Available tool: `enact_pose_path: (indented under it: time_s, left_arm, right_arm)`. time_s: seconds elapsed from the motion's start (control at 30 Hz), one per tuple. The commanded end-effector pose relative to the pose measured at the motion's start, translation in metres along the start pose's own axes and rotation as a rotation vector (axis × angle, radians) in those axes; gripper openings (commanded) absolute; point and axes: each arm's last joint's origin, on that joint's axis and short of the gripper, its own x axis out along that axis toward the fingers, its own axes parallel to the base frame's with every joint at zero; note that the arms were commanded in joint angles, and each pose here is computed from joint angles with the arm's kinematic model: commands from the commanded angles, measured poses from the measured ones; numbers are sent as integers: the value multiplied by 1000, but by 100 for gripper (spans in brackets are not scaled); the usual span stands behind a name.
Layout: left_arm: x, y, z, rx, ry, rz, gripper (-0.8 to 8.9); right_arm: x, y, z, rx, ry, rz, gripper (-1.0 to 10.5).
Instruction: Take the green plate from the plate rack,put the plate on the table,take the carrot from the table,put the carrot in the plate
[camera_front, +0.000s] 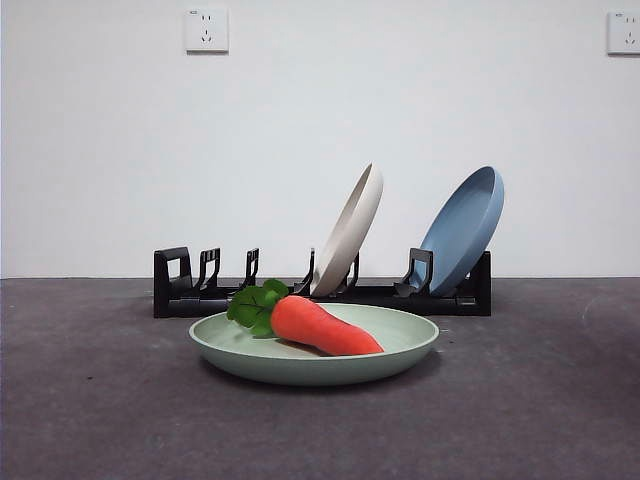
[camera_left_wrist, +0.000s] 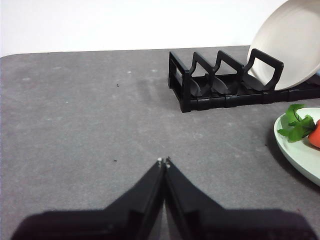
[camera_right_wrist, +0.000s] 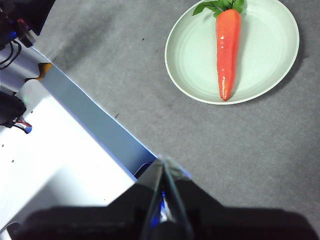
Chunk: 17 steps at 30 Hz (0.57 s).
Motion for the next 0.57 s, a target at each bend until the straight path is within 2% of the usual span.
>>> enact_pose_path:
  time_s: [0.03,0.37,0.43,0.5,0.57]
  left_arm:
    - [1,0,-4,-11,8,5,-3]
    - [1,0,-4,-11,8,5,-3]
    - [1,0,-4,-11,8,5,-3]
    - [1,0,-4,-11,8,5,-3]
    - [1,0,-4,-11,8,5,-3]
  right_arm:
    - [0,0,0,0,-4,5,1]
    - [-1,1,0,-14,-7,5,1]
    - [-6,-3,0,-56,-50,-51,1]
    - [-15,-9,1,-51,-121,-140,1]
    - [-22,-14,0,-38,-210,-173,1]
